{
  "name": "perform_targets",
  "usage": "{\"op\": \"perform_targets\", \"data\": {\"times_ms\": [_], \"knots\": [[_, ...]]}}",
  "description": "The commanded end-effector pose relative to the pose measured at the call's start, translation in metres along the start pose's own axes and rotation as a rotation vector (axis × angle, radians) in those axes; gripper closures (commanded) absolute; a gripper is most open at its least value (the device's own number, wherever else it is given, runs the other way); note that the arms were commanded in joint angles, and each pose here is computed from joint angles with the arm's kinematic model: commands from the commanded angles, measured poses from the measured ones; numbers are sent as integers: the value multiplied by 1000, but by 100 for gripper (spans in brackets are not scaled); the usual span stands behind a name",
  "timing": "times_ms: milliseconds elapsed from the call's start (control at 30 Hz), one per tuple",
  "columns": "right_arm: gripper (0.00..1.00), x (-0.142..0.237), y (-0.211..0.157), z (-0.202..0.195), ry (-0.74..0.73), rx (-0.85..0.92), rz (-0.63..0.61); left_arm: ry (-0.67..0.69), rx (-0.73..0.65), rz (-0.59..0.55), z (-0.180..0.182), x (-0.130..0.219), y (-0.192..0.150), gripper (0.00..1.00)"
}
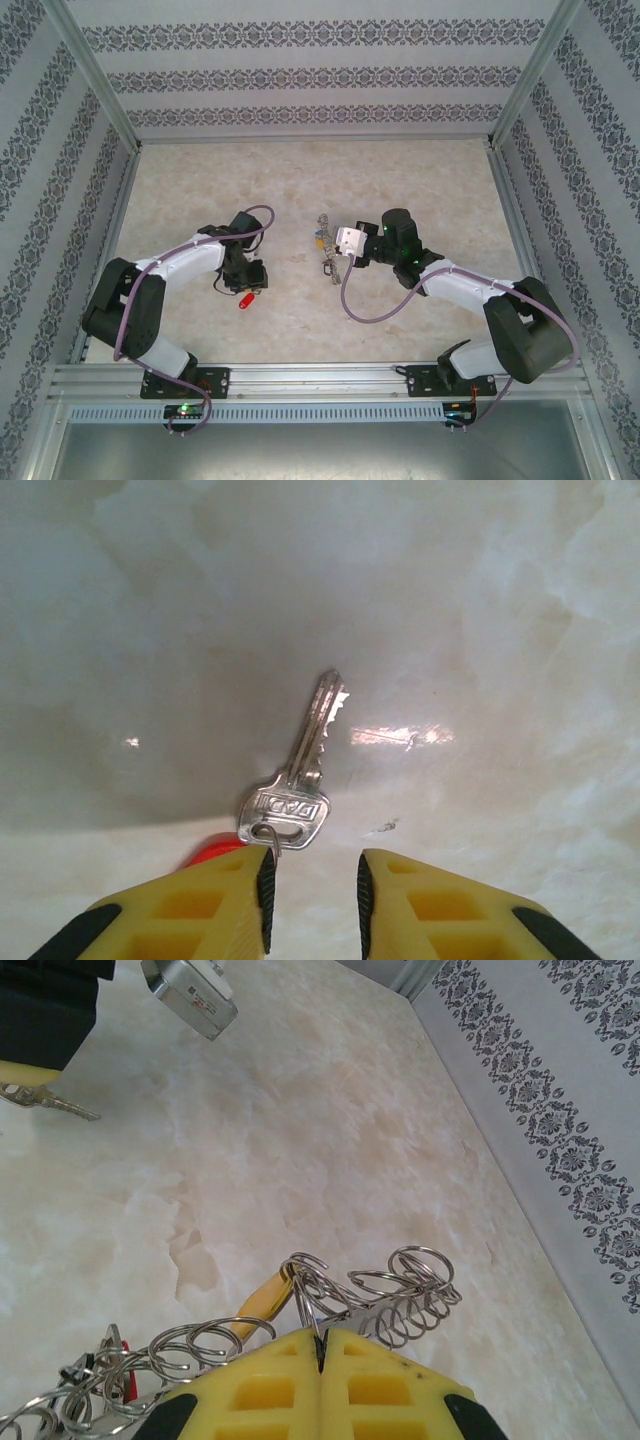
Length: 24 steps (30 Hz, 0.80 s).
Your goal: Put the keys on the keyring
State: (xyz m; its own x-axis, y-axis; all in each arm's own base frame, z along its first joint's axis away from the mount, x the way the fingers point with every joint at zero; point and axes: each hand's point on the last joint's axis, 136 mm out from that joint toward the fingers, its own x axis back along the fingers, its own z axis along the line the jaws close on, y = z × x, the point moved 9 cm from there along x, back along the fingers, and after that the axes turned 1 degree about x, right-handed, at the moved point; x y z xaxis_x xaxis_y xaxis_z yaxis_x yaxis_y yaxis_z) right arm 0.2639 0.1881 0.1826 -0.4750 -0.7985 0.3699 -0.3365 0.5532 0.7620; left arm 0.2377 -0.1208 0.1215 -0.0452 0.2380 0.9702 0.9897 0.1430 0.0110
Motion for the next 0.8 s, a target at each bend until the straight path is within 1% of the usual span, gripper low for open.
{"op": "perform_targets", "data": {"times_ms": [0,200,267,400,500,600,667,767], "knots": [[100,5,12,-12,-34,4,-38,48,-38,26,-1,-2,-2,70],[100,5,13,-11,-32,-4,-41,76,-36,32,2,-3,-4,70],[100,5,13,-12,-33,-3,-42,89,-37,30,4,-3,-5,68],[100,5,14,-12,-35,-1,-43,90,-36,24,4,-2,-5,61],[100,5,14,-12,-33,-2,-44,94,-43,5,2,2,-3,60],[100,6,14,-12,-32,-4,-43,94,-62,3,2,1,-2,64],[100,6,14,-12,-32,-4,-43,87,-67,27,4,-6,-4,68],[100,6,14,-11,-31,-4,-43,105,-65,51,7,-11,-7,68]]}}
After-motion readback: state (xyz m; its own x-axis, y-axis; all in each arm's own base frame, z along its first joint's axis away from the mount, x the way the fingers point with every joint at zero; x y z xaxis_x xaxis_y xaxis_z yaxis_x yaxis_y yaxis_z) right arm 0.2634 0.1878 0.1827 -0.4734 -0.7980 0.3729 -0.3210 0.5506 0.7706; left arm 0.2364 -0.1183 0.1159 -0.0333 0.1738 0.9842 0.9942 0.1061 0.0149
